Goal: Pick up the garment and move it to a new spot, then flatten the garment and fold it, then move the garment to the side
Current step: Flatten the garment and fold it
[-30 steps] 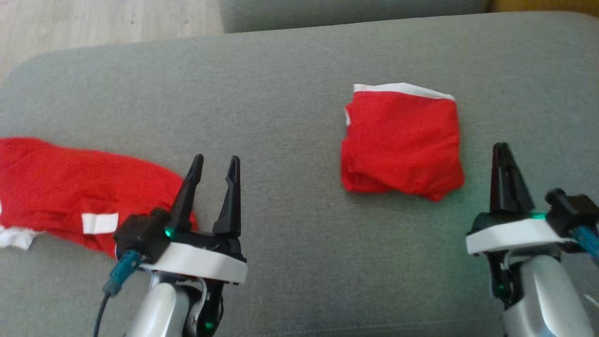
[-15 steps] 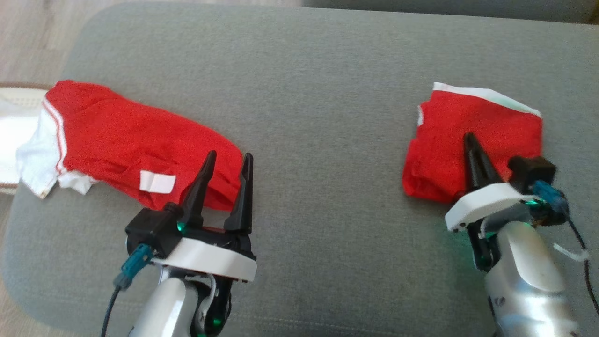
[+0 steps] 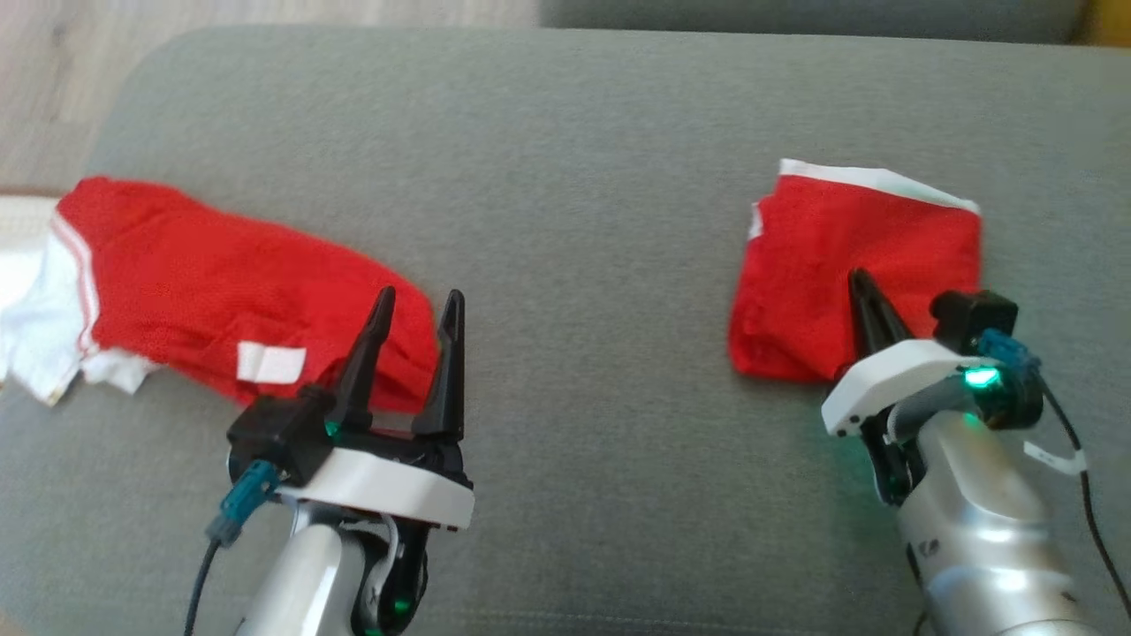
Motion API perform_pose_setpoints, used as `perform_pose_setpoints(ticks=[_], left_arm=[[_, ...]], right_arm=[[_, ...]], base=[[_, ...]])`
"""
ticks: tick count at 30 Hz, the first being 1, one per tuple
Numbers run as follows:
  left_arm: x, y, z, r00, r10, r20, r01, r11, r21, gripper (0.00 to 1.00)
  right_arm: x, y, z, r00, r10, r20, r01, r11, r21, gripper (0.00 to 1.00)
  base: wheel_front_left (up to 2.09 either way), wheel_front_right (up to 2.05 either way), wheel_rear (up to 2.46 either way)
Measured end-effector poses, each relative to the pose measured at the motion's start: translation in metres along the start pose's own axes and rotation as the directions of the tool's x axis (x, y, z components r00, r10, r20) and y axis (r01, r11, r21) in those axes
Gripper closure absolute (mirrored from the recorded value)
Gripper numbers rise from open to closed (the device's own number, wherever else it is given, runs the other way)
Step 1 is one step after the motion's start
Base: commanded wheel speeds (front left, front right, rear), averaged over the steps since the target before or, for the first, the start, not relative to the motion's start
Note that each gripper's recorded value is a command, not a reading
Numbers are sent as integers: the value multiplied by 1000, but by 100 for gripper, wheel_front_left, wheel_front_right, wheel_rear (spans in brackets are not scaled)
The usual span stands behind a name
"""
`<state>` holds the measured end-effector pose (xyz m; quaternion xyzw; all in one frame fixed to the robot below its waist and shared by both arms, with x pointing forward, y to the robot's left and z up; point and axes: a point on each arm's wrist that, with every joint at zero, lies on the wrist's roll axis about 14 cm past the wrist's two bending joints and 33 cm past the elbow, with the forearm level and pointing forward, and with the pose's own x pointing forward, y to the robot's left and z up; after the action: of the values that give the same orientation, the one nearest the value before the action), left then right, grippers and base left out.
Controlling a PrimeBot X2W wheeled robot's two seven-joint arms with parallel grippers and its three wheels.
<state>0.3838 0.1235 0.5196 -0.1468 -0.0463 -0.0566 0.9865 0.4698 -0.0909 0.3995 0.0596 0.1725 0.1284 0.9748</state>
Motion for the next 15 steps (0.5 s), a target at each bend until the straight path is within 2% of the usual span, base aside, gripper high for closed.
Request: perform_pose_setpoints(ticks=[2, 3, 4, 9, 15], left_arm=[[2, -7, 0, 1000, -22, 3, 22, 1000, -5, 0], [4, -11, 1, 999, -35, 6, 35, 999, -8, 0], [5, -15, 2, 999, -48, 9, 48, 999, -11, 0], [12, -36, 8, 994, -105, 33, 106, 994, -23, 0], [15, -53, 10, 987, -154, 44, 156, 987, -31, 0]], right_arm=[[-4, -7, 16, 998, -17, 53, 17, 1000, 3, 100], [-6, -10, 25, 996, -26, 84, 26, 1000, 3, 24], [-9, -14, 36, 992, -33, 119, 33, 999, 2, 0], [-33, -33, 80, 957, -79, 280, 83, 997, -2, 0], [-72, -57, 71, 938, -158, 308, 165, 986, 4, 0]], base=[[0, 0, 0], [0, 0, 0], [0, 0, 0], [0, 0, 0], [0, 0, 0]])
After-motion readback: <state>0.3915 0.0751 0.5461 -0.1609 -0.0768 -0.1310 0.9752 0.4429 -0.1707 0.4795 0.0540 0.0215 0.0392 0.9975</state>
